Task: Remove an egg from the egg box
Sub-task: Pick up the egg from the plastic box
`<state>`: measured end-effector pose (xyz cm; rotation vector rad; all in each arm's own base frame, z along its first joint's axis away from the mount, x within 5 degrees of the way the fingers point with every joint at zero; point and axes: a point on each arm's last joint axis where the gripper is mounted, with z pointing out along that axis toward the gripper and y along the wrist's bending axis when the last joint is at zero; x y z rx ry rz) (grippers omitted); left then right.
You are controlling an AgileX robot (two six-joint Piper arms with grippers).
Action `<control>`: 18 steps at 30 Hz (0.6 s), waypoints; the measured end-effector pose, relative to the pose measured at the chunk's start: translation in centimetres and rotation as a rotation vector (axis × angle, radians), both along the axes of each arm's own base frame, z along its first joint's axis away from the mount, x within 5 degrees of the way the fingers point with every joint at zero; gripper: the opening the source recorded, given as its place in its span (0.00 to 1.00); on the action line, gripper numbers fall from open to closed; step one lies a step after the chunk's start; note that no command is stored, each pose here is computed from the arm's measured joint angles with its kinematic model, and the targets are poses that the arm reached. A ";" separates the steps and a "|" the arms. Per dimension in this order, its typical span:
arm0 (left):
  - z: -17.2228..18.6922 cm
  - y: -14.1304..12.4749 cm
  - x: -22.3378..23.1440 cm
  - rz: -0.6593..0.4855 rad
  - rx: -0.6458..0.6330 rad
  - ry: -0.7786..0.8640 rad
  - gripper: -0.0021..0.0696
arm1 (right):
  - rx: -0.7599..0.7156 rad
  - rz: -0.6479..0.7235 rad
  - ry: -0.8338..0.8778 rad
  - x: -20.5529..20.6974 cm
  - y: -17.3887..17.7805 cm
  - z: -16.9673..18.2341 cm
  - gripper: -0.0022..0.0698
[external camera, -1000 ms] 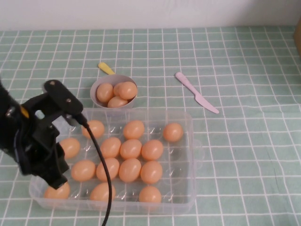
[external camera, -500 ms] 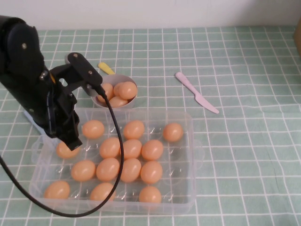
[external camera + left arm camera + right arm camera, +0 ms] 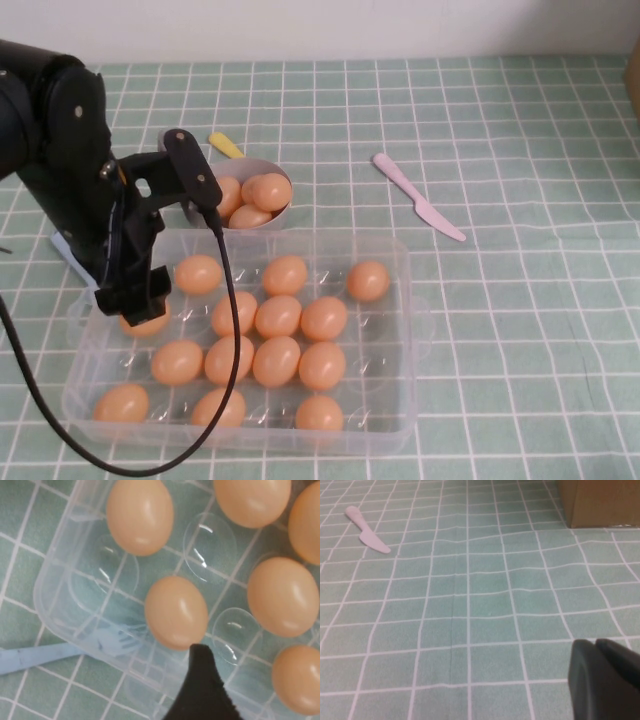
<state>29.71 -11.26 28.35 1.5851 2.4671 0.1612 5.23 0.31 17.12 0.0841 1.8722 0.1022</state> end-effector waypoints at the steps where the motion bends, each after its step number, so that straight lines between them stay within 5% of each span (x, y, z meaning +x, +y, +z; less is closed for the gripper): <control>1: -0.1 0.0 0.1 -0.008 0.006 0.003 0.66 | 0.000 0.000 0.000 0.0 0.0 0.0 0.01; 18: -4.0 -0.2 2.1 -0.188 0.132 0.069 0.65 | 0.000 0.000 0.000 0.0 0.0 0.0 0.01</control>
